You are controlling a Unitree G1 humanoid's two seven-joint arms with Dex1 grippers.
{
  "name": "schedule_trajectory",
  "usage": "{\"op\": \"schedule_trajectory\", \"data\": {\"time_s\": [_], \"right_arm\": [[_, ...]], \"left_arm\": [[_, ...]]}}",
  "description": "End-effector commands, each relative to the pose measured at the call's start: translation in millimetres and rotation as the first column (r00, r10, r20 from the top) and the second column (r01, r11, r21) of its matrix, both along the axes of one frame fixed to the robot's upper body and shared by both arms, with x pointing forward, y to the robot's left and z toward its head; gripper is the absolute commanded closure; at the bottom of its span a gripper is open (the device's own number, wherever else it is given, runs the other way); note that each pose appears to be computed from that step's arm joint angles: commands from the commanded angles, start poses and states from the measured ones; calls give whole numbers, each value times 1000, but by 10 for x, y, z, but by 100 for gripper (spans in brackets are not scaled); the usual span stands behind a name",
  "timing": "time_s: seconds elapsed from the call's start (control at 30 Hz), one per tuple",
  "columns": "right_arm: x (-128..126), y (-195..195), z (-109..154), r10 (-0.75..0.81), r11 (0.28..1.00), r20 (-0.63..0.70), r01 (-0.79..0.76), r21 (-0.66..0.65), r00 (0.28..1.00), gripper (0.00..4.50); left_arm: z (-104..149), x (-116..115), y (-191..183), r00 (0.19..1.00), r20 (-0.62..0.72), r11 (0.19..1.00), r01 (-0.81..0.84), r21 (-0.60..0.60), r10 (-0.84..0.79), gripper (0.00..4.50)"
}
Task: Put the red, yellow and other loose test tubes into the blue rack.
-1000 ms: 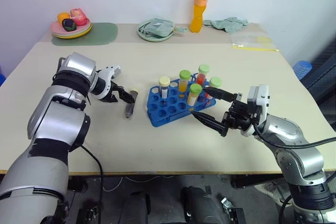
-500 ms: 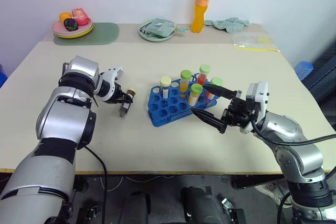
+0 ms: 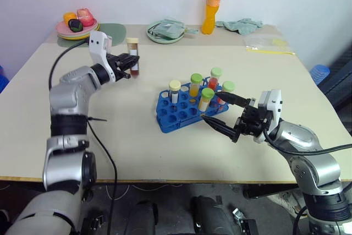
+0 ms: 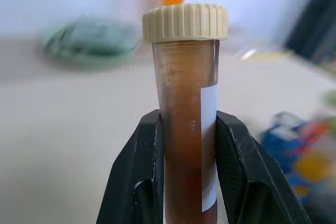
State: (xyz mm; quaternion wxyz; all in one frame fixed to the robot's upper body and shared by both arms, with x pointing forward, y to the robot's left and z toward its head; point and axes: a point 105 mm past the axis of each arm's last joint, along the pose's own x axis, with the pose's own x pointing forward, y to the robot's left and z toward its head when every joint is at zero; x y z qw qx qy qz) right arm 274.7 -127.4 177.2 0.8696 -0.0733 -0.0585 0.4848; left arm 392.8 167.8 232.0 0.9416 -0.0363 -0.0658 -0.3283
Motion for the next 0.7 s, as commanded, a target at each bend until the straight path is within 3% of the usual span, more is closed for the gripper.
{"op": "schedule_trajectory", "data": {"time_s": [0.03, 0.13, 0.23, 0.33, 0.7], "right_arm": [[-55, -108, 100, -7, 1000, 45, 7, -15, 999, 0], [-90, -177, 79, -12, 999, 36, 13, -35, 999, 0], [-97, -189, 81, -15, 999, 34, 17, -33, 999, 0], [-92, -185, 82, -22, 999, 36, 23, -31, 999, 0], [-131, -280, 105, -84, 995, 41, 86, -42, 996, 0]], "left_arm": [[285, -383, -30, 980, 181, 994, 91, -60, -79, 371], [171, -636, -237, 948, 281, 988, 157, -4, -149, 371], [71, -731, -448, 914, 351, 979, 199, 48, -203, 371], [-106, -748, -650, 883, 394, 965, 209, 161, -257, 371], [-615, -648, -1036, 869, 419, 949, 154, 273, -262, 371]]}}
